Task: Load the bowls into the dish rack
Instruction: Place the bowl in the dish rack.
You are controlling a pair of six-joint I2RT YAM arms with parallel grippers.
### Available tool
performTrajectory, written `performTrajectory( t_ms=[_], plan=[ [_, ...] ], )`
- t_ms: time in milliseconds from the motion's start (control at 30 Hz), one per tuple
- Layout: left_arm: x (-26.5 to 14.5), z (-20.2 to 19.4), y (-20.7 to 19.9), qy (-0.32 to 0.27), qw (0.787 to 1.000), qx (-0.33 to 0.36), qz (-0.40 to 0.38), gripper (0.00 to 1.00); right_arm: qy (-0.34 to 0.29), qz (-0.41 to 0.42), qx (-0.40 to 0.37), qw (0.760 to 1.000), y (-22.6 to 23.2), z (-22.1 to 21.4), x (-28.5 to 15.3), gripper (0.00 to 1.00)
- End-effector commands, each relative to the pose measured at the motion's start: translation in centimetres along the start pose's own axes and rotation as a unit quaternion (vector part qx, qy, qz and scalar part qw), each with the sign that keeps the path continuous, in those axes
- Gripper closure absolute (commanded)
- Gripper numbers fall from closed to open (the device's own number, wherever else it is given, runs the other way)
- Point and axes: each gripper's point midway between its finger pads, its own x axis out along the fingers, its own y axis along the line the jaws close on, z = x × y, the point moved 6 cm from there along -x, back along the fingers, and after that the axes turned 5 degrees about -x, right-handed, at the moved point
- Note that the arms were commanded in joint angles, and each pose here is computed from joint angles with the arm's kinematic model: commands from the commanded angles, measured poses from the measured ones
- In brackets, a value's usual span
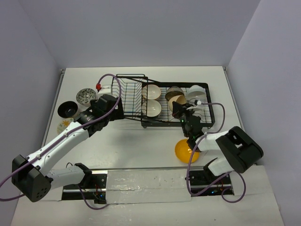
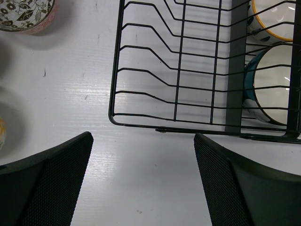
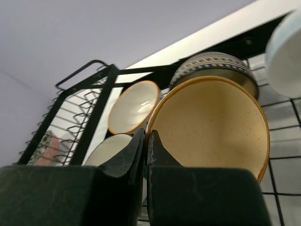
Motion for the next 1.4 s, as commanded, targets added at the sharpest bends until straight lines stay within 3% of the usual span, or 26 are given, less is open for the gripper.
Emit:
performTrajectory(
  t_ms=[0, 133, 400, 833, 867, 933, 967, 1000, 1133, 1267, 1367],
  plan=[
    [-0.3, 0.4, 0.1, -0.016, 1.000, -0.006, 0.003, 0.06, -0.235, 0.070, 0.151, 0.958, 3.6, 9.8, -0.1, 1.00],
    [-0.3, 0.4, 0.1, -0.016, 1.000, -0.005, 0.002, 0.06, -0.238, 0.049, 0.189, 0.951, 2.8, 9.6, 0.8, 1.00],
    [-0.2, 0.4, 0.0, -0.013, 1.000, -0.003, 0.000, 0.06, -0.219, 0.073, 0.226, 0.946, 3.6, 8.8, 2.2, 0.62],
    [-0.3, 0.5, 0.2, -0.017, 1.000, -0.001, 0.003, 0.06, -0.200, 0.124, 0.173, 0.956, 5.7, 10.9, 1.7, 0.56],
    [-0.4, 0.6, 0.2, -0.018, 1.000, -0.002, 0.004, 0.06, -0.141, 0.094, 0.128, 0.977, 5.1, 9.1, 2.5, 0.56],
    [-0.5, 0.6, 0.2, -0.020, 1.000, -0.001, 0.003, 0.06, -0.132, 0.099, 0.101, 0.981, 6.9, 11.9, 2.9, 0.56],
    [-0.5, 0.7, 0.2, -0.021, 1.000, -0.002, 0.002, 0.06, -0.076, 0.073, 0.055, 0.993, 6.2, 10.6, 3.4, 0.55],
    [-0.5, 0.7, 0.2, -0.021, 1.000, -0.002, 0.001, 0.06, -0.083, 0.091, 0.047, 0.991, 8.0, 13.4, 3.6, 0.55],
    [-0.8, 1.0, 0.1, -0.025, 1.000, 0.001, -0.008, 0.06, 0.003, 0.061, -0.067, 0.996, 9.2, 15.9, 4.3, 0.53],
    [-1.0, 1.2, 0.1, -0.029, 0.999, 0.003, -0.017, 0.06, 0.122, 0.041, -0.185, 0.974, 10.0, 18.2, 5.0, 0.50],
    [-0.6, 1.1, 0.3, -0.020, 1.000, 0.008, -0.009, 0.06, 0.241, 0.029, -0.230, 0.943, 8.7, 15.2, 5.8, 0.50]
  ],
)
